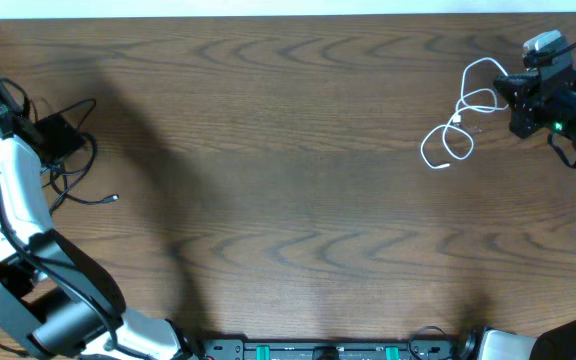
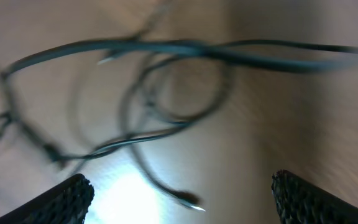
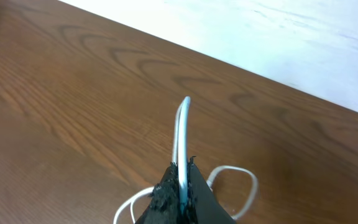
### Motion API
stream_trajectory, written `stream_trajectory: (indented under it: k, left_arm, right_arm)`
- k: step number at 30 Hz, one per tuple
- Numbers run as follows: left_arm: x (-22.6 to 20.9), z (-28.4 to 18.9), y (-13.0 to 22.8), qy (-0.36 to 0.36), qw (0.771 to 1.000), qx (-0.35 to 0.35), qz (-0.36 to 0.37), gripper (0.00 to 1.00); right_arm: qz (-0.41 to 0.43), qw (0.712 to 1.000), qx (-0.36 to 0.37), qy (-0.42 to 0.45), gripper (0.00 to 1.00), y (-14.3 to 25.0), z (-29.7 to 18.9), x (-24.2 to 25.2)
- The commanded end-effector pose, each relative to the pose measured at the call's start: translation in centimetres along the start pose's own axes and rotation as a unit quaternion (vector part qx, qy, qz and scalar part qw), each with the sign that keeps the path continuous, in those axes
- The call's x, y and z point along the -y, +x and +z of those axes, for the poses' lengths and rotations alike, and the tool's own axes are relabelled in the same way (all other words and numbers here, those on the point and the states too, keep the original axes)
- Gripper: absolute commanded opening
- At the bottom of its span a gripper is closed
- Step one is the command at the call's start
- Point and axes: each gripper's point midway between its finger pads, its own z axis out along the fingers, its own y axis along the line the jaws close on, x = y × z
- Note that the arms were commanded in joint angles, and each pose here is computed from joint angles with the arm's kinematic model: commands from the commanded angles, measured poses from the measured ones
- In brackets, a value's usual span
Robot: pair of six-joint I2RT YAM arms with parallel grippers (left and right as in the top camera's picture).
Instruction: Untangle cables
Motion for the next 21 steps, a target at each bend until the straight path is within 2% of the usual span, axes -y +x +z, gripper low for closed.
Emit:
stream_trajectory:
  k: [1,6,13,21]
  left_arm:
    - [7.0,-4.1,-0.4,0.139,0.984,0.032,0.105,0.93]
    - [13.4,-5.9,1.8,0.203,0.955,0.037,0.215,0.93]
    - [21.4,-7.8,6.2,0.252,0.894,0.046,0.368,0.93]
    - [26.9,-10.5,10.8,0.332,0.837,0.037,0.433,0.93]
  right_arm:
    - [-0.001,0.999,0.019,-0.042,0.01,-1.0,0.3,-1.9]
    - [-0.018,0.994,0.042,-0.104,0.01,-2.4,1.0,-5.2]
    - [-0.069,0.971,0.097,-0.206,0.01,-5.9,2.1,-11.7]
    - [-0.119,0.947,0.134,-0.266,0.01,-8.6,3.1,-17.8]
